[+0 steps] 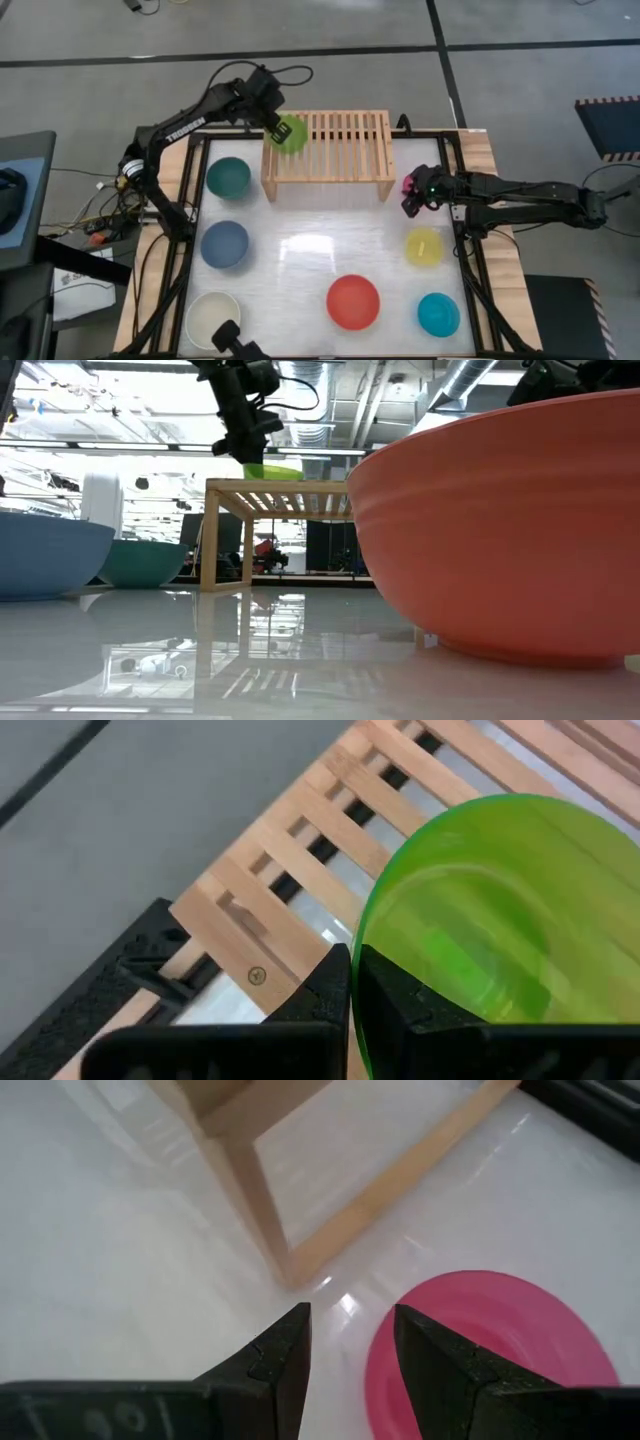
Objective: Place and stack bowls onto a shelf
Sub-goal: Put the green transparent bowl on the shelf, then stack the red transparent bowl on top of the green transparent bowl
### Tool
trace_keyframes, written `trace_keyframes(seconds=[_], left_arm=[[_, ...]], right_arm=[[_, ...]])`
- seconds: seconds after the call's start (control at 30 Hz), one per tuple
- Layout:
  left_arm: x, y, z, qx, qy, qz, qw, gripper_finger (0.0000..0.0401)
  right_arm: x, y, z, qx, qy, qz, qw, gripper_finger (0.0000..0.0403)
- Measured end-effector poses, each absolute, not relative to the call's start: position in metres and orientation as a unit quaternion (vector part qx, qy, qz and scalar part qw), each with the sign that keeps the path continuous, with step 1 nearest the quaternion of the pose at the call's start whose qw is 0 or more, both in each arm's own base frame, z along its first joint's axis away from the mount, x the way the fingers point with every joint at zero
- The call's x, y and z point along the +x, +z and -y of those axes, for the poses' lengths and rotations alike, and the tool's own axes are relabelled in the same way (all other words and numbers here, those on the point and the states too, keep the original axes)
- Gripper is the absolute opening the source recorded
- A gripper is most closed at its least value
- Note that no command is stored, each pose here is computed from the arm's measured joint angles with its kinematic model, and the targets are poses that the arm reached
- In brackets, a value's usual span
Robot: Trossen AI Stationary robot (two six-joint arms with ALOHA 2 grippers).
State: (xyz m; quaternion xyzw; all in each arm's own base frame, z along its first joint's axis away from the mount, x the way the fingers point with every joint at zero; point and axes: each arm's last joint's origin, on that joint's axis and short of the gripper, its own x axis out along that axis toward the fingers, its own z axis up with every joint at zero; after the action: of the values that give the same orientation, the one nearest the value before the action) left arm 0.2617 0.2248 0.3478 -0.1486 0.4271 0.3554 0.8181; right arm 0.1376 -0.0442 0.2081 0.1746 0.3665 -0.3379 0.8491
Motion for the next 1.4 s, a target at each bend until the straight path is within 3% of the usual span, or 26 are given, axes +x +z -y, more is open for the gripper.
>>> trace_keyframes(seconds=[0.33,0.57,0.8,1.03,1.17,1.4], left_arm=[[0.261,0.343,-0.218,-0.149,0.323,-0.455,0.816,0.009],[0.247,0.376,-0.197,-0.1,0.364,-0.409,0.831,0.0145],[0.242,0.409,-0.164,-0.036,0.367,-0.297,0.881,0.015],[0.251,0.371,-0.126,-0.005,0.3,-0.223,0.927,0.015],[0.25,0.341,-0.104,0.006,0.269,-0.209,0.94,0.015],[0.238,0.325,-0.066,0.041,0.217,-0.201,0.954,0.015]], right_arm=[[0.136,0.207,0.045,0.184,-0.353,-0.365,0.842,0.0171],[0.131,0.2,0.051,0.211,-0.444,-0.369,0.789,0.0168],[0.129,0.189,0.075,0.233,-0.508,-0.39,0.731,0.015],[0.122,0.179,0.102,0.247,-0.56,-0.413,0.674,0.0145],[0.118,0.18,0.114,0.248,-0.576,-0.422,0.655,0.0157],[0.114,0.168,0.127,0.269,-0.585,-0.459,0.613,0.0184]])
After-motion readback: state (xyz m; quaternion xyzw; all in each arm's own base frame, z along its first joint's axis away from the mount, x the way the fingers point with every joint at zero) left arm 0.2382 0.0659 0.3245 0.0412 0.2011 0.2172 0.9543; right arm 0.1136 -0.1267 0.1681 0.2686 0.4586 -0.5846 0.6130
